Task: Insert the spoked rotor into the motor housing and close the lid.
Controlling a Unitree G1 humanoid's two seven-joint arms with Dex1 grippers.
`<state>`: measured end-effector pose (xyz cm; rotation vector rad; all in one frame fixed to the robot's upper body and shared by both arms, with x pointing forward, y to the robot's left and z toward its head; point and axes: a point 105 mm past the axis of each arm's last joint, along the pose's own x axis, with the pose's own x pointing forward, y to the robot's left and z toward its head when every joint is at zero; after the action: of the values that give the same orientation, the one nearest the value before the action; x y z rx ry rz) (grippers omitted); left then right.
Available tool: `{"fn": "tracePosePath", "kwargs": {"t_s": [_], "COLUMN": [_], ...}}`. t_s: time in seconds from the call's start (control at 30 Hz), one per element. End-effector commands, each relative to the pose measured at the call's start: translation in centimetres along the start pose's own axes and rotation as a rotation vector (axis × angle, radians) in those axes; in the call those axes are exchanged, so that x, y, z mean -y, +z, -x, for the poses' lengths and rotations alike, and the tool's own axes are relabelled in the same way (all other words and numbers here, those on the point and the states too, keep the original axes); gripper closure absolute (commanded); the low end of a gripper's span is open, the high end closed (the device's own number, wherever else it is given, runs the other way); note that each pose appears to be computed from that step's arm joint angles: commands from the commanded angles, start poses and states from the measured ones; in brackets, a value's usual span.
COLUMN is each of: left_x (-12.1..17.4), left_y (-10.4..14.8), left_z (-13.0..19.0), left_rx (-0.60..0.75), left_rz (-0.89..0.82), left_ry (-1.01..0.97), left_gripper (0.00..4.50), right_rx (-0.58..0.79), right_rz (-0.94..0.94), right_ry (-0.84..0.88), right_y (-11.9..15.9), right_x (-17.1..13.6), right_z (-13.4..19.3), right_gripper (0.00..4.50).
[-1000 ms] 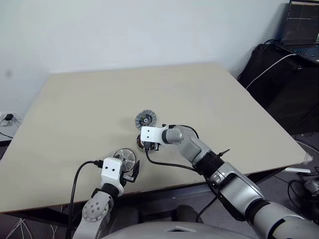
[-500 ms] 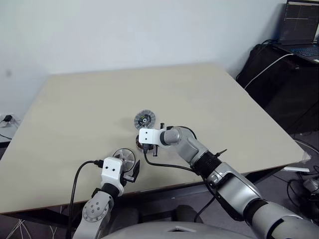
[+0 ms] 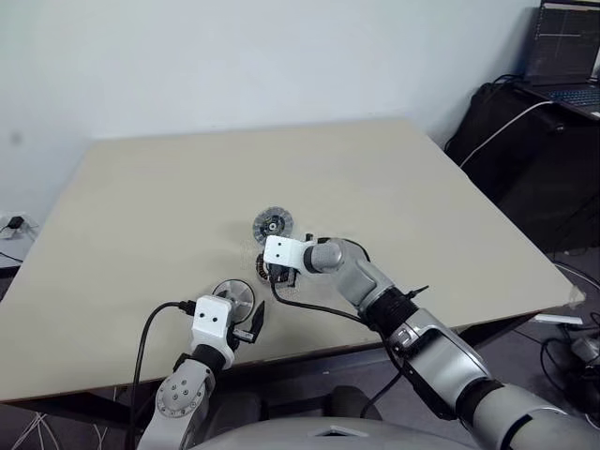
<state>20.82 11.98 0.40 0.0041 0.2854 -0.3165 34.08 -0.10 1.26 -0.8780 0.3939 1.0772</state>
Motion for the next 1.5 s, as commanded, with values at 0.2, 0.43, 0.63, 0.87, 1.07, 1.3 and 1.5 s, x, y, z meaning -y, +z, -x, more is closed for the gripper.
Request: {"fn": "tracePosePath", "kwargs": {"t_s": [0.2, 0.43, 0.63, 0.87, 1.07, 1.3, 1.5], "left_x": [0.2, 0.4, 0.6, 1.1, 1.1, 1.0, 0.9], "left_y": [1.6, 1.6, 1.6, 1.6, 1.8, 1.4, 1.0], "left_z": [0.0, -0.1, 0.0, 0.0, -0.1, -0.2, -0.1], "left_rx": [0.061, 0.06, 0.057, 0.053, 0.05, 0.043, 0.038], "left_rz": [-0.011, -0.006, 0.001, 0.008, 0.01, 0.012, 0.015], "left_ry": [-0.011, -0.016, -0.012, -0.014, -0.023, -0.03, -0.028], "left_gripper": [0.0, 0.0, 0.0, 0.0, 0.0, 0.0, 0.0], "right_rx": [0.036, 0.012, -0.005, 0.033, 0.074, 0.108, 0.094], "right_rz": [-0.021, -0.07, -0.19, -0.396, -0.477, -0.271, -0.106], "right_ry": [0.008, -0.025, -0.054, -0.04, -0.067, -0.131, -0.078], "right_y": [1.0, 1.0, 0.9, 2.0, 2.9, 3.2, 2.3], "right_x": [-0.2, 0.1, 0.0, -0.2, 0.3, 1.1, 0.3], "right_z": [0.3, 0.1, -0.3, 0.4, 1.5, 2.0, 1.5], "right_gripper": [2.35, 2.35, 2.35, 2.35, 2.35, 2.35, 2.35]}}
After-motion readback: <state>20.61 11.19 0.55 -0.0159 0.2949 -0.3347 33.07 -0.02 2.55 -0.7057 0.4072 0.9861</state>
